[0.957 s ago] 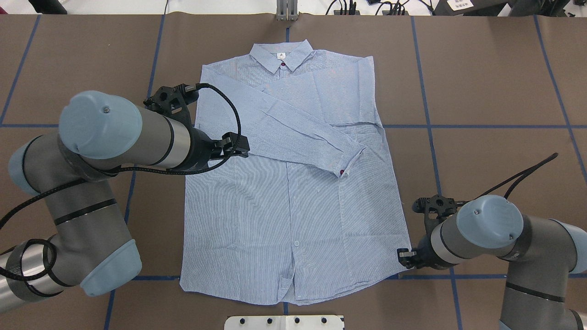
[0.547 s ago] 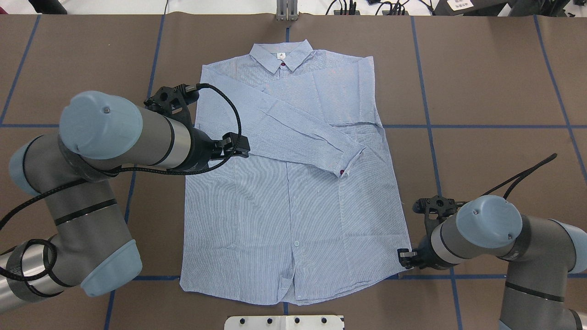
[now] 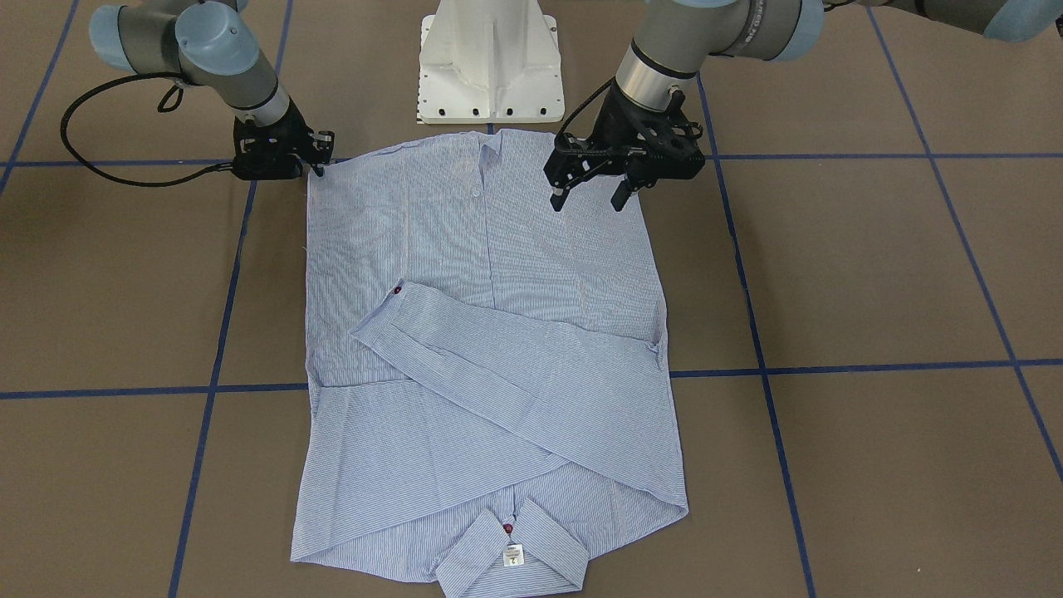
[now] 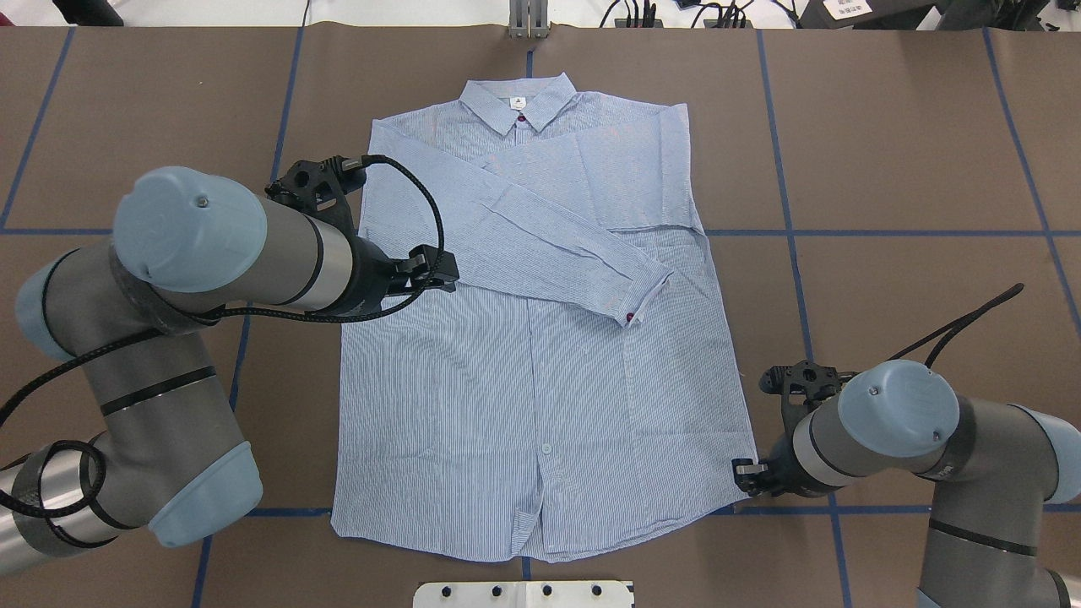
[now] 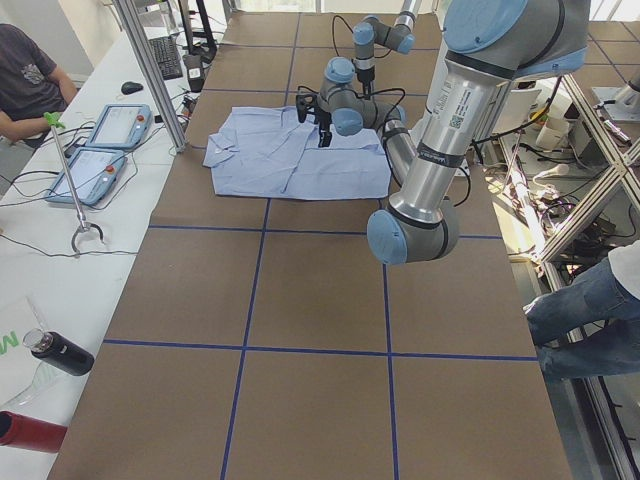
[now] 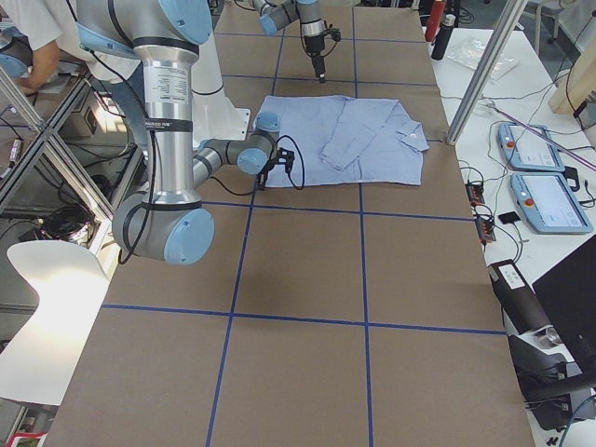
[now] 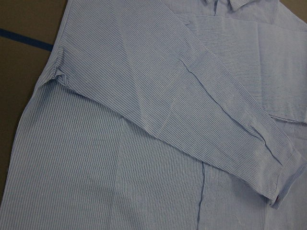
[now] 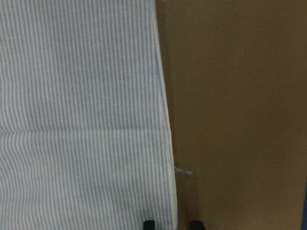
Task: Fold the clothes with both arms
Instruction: 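Lower both grippers onto the hem corners and close on the fabric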
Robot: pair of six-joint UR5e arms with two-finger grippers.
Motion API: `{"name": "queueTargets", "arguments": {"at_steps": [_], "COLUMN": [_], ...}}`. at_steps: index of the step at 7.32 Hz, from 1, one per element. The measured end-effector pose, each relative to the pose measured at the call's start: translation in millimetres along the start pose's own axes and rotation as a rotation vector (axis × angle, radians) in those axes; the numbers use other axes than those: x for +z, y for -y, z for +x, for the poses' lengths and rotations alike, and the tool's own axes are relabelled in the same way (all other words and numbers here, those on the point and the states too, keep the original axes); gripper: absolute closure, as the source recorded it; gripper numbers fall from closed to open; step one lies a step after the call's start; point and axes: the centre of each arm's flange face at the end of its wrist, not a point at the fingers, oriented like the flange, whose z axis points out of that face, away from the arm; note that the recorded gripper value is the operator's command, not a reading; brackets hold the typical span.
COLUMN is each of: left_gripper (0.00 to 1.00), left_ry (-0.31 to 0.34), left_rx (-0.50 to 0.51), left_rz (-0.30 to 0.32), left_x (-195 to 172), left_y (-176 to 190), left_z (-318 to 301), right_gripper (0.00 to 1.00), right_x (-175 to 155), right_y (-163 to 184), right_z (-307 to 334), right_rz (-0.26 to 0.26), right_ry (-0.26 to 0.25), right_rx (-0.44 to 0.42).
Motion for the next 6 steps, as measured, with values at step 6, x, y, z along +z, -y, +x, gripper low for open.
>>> {"name": "queueTargets", "arguments": {"at_steps": [6], "left_gripper": [0.0], "left_ry": [0.045], "left_rx": [-0.009], "left_rz": [-0.003], "left_x": [12], "left_y": [-6], "left_z": [-26], "right_gripper": [1.0], "right_x": [-21], "right_y": [-5], "right_z": [-15], "right_rz": [-0.01], "right_ry": [0.054], "right_rx": [-0.014]}}
